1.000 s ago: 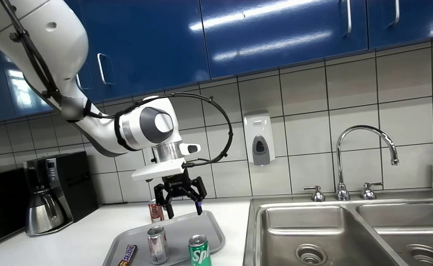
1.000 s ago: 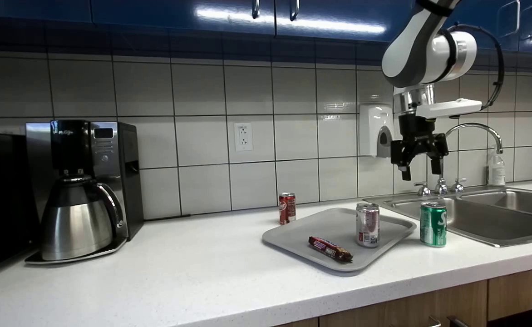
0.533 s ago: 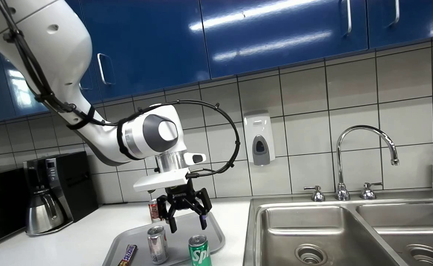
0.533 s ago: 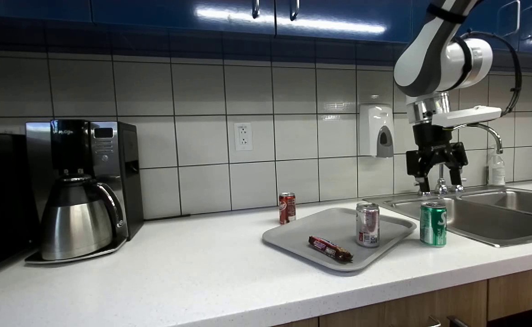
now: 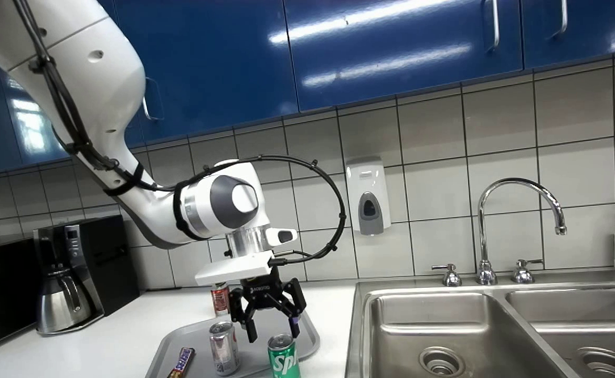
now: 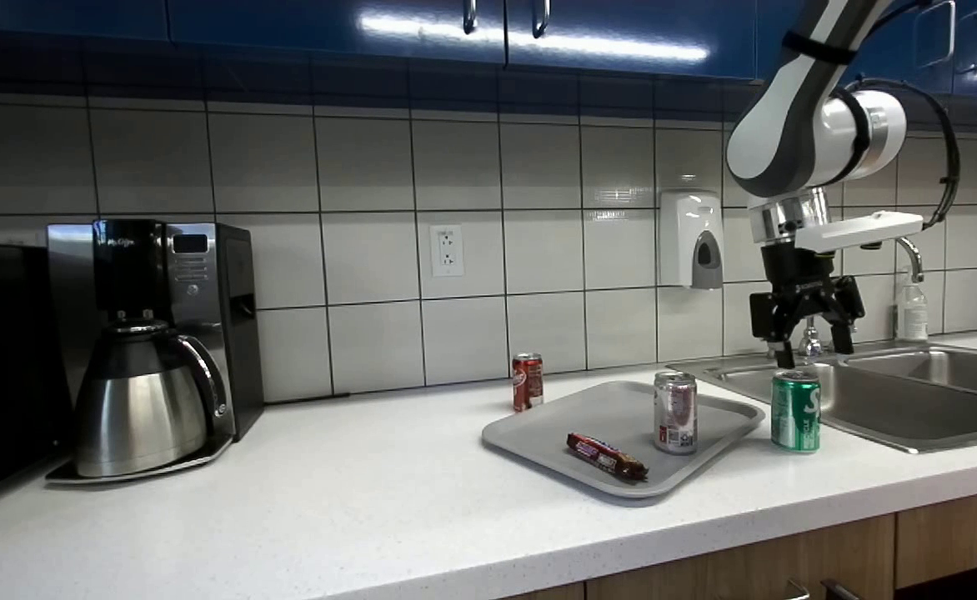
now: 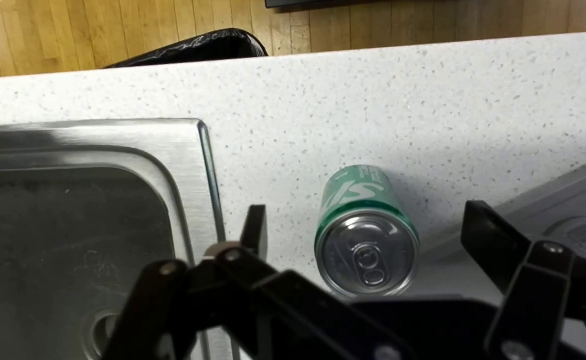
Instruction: Put the cans on the grey tray.
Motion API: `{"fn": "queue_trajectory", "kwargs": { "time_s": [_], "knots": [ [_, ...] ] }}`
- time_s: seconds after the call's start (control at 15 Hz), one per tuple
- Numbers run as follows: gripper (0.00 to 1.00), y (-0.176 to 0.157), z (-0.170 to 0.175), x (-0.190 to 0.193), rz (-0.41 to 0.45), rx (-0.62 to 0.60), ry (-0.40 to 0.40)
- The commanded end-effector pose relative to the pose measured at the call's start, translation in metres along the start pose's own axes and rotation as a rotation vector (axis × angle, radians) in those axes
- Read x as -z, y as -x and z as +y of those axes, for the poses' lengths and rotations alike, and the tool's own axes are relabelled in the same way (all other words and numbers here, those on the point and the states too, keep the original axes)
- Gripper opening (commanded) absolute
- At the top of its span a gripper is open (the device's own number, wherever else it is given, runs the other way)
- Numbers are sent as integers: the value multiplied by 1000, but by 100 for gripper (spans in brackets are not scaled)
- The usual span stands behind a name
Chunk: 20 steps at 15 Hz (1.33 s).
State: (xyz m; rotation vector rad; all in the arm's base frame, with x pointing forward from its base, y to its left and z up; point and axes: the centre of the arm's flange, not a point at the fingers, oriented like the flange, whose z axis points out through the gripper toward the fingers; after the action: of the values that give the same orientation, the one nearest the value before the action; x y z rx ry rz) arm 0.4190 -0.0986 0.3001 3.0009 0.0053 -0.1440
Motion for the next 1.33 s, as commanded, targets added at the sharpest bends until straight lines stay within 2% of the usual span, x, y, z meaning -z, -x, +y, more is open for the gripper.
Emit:
{"fn": "queue_trajectory", "kwargs": {
  "time_s": [0.0,0.8,1.27],
  "knots": [
    [100,-11,5,-14,5,-28,38],
    [100,-37,0,-44,8,-30,30],
    [100,-40,-6,-58,-7,-18,29]
  ]
}}
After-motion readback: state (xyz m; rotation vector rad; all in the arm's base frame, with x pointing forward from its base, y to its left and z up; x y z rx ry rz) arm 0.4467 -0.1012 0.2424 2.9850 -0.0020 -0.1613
